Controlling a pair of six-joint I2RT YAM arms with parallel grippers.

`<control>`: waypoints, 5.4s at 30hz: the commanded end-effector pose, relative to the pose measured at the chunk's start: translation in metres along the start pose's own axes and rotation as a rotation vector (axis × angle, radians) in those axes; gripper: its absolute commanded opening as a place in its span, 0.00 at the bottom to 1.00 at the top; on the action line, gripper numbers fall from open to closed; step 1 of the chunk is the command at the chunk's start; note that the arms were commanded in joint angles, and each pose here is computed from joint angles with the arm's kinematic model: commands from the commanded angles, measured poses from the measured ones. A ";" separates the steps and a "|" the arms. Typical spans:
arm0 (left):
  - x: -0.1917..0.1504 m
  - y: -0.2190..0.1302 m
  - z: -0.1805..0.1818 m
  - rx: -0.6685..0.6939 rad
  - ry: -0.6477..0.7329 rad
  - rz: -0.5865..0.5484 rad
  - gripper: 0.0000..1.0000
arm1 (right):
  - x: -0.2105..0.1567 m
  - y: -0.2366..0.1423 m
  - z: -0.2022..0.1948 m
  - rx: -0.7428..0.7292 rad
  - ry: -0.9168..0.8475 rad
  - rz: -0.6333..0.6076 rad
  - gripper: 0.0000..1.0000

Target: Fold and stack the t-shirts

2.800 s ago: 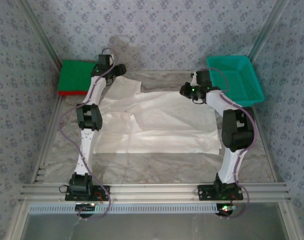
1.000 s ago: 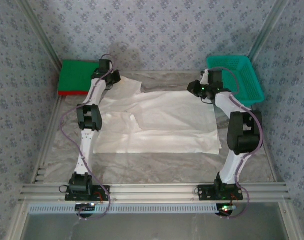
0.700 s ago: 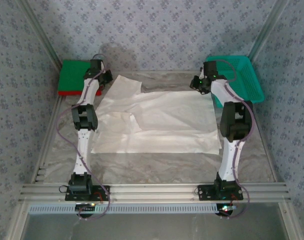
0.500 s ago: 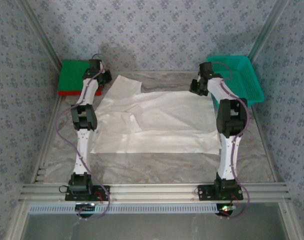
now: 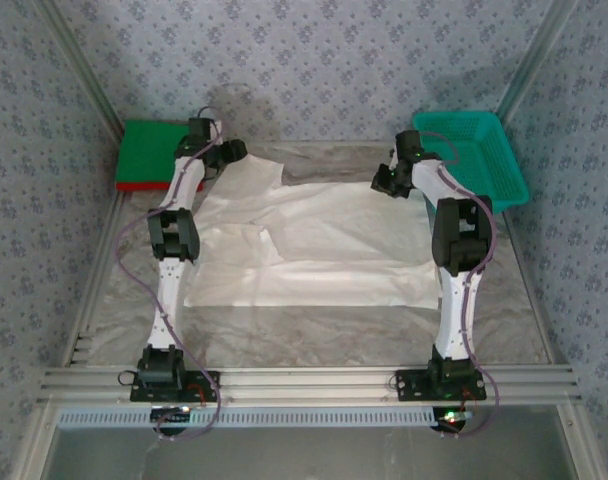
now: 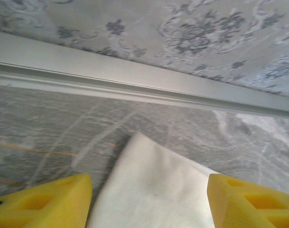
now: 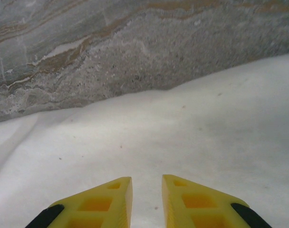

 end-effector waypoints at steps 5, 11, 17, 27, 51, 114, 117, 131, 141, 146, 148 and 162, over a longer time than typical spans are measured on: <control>0.001 0.007 -0.025 -0.149 -0.014 -0.015 0.60 | 0.005 -0.015 0.004 0.083 0.028 -0.037 0.26; -0.002 0.011 -0.027 -0.146 0.007 -0.018 0.45 | 0.005 -0.017 0.001 0.119 0.053 -0.040 0.26; 0.000 0.006 -0.013 -0.022 0.006 -0.028 0.58 | 0.007 -0.021 0.003 0.172 0.075 -0.056 0.26; -0.010 0.014 0.002 -0.003 -0.115 0.009 0.66 | 0.007 -0.020 0.010 0.265 0.106 -0.059 0.26; -0.047 0.041 -0.007 -0.123 -0.256 0.137 0.23 | 0.007 -0.037 0.013 0.485 0.221 -0.061 0.26; -0.016 0.023 -0.012 -0.064 -0.107 0.014 0.84 | 0.020 -0.045 0.038 0.551 0.107 -0.042 0.26; -0.021 0.029 -0.015 -0.117 -0.144 0.034 0.77 | 0.021 -0.049 0.040 0.607 0.135 -0.044 0.25; -0.054 0.032 -0.034 -0.122 -0.109 0.174 0.52 | 0.033 -0.058 0.029 0.736 0.242 -0.064 0.25; -0.059 0.025 -0.030 -0.033 -0.074 0.197 0.05 | 0.037 -0.058 0.031 0.757 0.252 -0.068 0.25; -0.053 0.014 -0.030 -0.009 -0.046 0.199 0.00 | 0.033 -0.050 0.028 0.743 0.266 -0.059 0.25; -0.041 0.002 -0.031 -0.006 -0.046 0.178 0.00 | 0.031 -0.043 0.026 0.686 0.246 -0.037 0.25; -0.028 -0.048 -0.042 0.025 0.023 0.124 0.00 | 0.033 -0.014 0.040 0.291 0.068 0.048 0.25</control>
Point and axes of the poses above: each hand's point on the last joint's axis, 136 mm out from that joint toward the fingers, its own y axis out along the fingers, its own z axis along the line the jaws close on, x = y × z, the point moved 6 cm from there along -y, back along the fingers, and after that the axes turned 7 degrees about -y, right-handed, at the moved point
